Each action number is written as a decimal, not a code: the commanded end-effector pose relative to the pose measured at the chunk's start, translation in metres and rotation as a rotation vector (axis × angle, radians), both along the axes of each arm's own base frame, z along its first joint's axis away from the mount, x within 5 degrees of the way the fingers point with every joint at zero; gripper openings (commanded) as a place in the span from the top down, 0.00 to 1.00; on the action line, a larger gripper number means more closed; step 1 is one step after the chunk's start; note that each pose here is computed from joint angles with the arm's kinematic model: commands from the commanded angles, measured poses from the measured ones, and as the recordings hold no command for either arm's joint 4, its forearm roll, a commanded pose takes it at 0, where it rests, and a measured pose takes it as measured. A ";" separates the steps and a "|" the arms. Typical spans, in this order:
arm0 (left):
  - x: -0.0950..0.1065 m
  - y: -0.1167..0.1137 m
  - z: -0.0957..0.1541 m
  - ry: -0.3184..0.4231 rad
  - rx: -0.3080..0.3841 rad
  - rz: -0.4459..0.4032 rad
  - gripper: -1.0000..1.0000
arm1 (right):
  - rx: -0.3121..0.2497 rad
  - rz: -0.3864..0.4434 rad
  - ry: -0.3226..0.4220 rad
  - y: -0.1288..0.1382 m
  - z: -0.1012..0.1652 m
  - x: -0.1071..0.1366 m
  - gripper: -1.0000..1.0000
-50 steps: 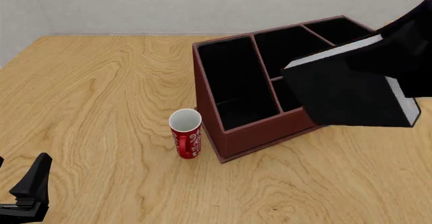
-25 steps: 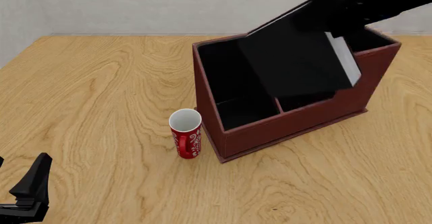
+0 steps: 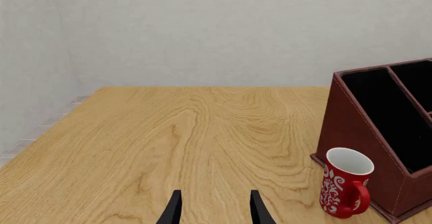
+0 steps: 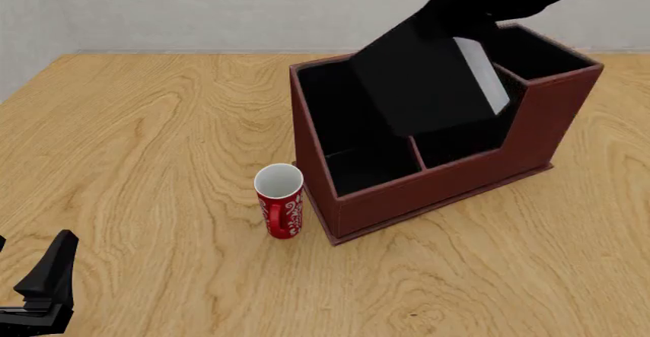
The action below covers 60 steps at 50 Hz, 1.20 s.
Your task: Pick up the book and place it in the left compartment of the caddy.
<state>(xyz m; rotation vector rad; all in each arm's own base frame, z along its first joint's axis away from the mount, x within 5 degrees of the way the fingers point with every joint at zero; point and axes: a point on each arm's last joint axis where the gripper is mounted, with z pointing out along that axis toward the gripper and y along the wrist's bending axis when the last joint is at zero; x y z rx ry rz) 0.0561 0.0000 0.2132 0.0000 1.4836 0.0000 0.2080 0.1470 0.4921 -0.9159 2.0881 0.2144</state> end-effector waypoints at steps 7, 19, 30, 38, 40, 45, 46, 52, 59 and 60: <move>0.000 0.000 0.000 0.000 0.000 0.000 0.00 | -0.004 -0.031 0.026 0.006 -0.006 0.017 1.00; 0.000 0.000 0.000 0.000 0.000 0.000 0.00 | -0.021 -0.035 0.045 0.010 -0.013 0.026 1.00; 0.000 0.000 0.000 0.000 0.000 0.000 0.00 | -0.027 -0.054 0.050 0.013 -0.015 0.042 1.00; 0.000 0.000 0.000 0.000 0.000 0.000 0.00 | -0.030 -0.061 0.064 0.019 -0.020 0.054 1.00; 0.000 0.000 0.000 0.000 0.000 0.000 0.00 | -0.033 -0.066 0.067 0.020 -0.022 0.059 1.00; 0.000 0.000 0.000 0.000 0.000 0.000 0.00 | -0.034 -0.065 0.083 0.027 -0.034 0.064 1.00; 0.000 0.000 0.000 0.000 0.000 0.000 0.00 | -0.032 -0.065 0.087 0.028 -0.036 0.064 1.00; 0.000 0.000 0.000 0.000 0.000 0.000 0.00 | -0.033 -0.070 0.096 0.033 -0.049 0.072 1.00; 0.000 0.000 0.000 0.000 0.000 0.000 0.00 | -0.031 -0.081 0.107 0.036 -0.062 0.080 1.00; 0.000 0.000 0.000 0.000 0.000 0.000 0.00 | -0.033 -0.082 0.108 0.036 -0.064 0.080 1.00</move>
